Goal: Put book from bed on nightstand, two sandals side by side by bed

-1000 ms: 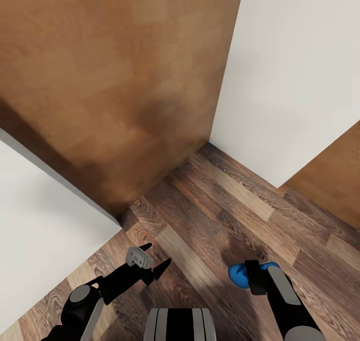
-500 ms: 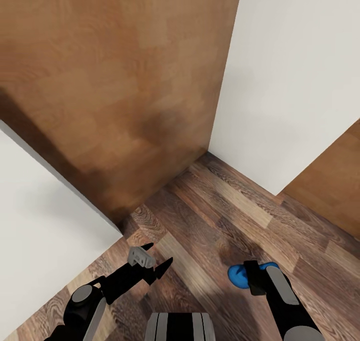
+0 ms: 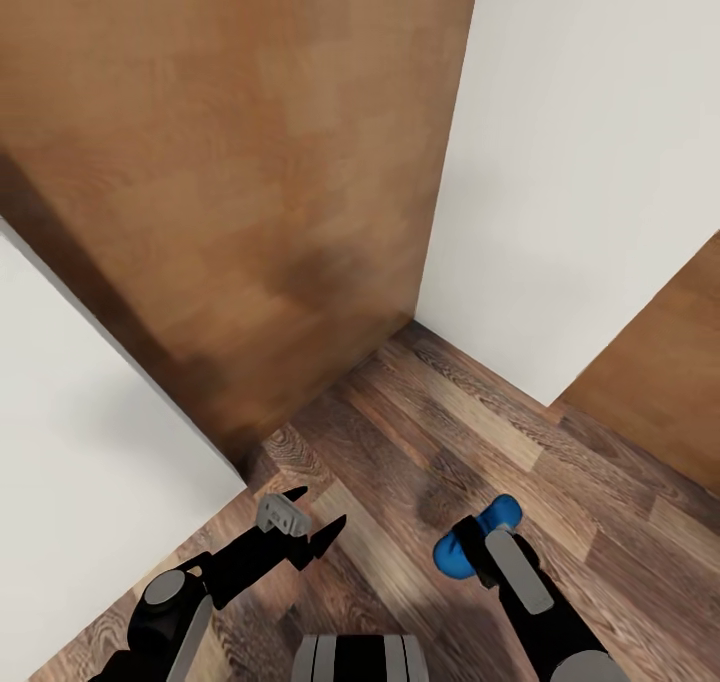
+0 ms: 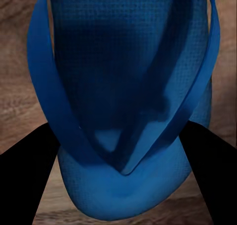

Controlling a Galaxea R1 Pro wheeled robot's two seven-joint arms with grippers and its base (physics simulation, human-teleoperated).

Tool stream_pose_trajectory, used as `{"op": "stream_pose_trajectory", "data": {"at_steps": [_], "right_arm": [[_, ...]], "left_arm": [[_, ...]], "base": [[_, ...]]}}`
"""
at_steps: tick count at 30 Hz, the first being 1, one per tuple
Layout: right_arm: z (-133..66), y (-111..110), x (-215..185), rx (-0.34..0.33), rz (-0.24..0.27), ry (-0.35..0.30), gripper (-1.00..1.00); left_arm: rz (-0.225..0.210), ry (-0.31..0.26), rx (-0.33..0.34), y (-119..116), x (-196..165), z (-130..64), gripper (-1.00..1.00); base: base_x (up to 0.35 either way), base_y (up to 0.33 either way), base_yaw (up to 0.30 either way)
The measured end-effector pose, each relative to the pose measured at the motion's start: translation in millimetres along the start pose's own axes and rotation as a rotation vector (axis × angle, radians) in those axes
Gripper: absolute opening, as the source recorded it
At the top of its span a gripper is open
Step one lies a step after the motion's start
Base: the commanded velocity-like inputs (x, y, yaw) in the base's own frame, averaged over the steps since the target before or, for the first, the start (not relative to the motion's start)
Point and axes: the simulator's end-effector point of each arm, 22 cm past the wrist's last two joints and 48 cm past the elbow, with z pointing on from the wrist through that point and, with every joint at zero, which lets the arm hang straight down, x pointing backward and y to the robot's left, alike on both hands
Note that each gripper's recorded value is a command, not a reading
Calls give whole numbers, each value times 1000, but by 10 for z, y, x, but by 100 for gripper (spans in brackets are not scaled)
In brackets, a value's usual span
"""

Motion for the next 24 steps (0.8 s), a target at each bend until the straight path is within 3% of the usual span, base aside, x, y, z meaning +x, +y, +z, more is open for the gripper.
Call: {"op": "stream_pose_trajectory", "data": {"at_steps": [4, 6, 8, 11, 14, 18, 24], "right_arm": [[-65, -9, -237, 9, -116, -83, -100], [-106, -173, -660, 42, -183, -168, -100], [-155, -264, -914, 59, -211, -214, -100], [-267, -456, -1412, 107, -292, -314, -100], [-372, -502, -1674, 158, -464, -416, -100], [-365, -656, -1780, 215, -647, -474, -100], [-430, -697, -1865, 242, -739, -513, -100]], "left_arm": [[11, -11, 2, -30, -70, -22, 100], [17, -17, 2, -44, -106, -34, 100], [22, -23, 2, -57, -140, -47, 100], [29, -31, 3, -79, -188, -63, 100], [36, -38, 3, -96, -229, -82, 100], [46, -49, 4, -125, -296, -106, 100], [63, -68, 4, -169, -402, -147, 100]], "base": [[0, 0, 0], [0, 0, 0], [0, 0, 0], [0, 0, 0], [0, 0, 0], [0, 0, 0], [0, 0, 0]]}}
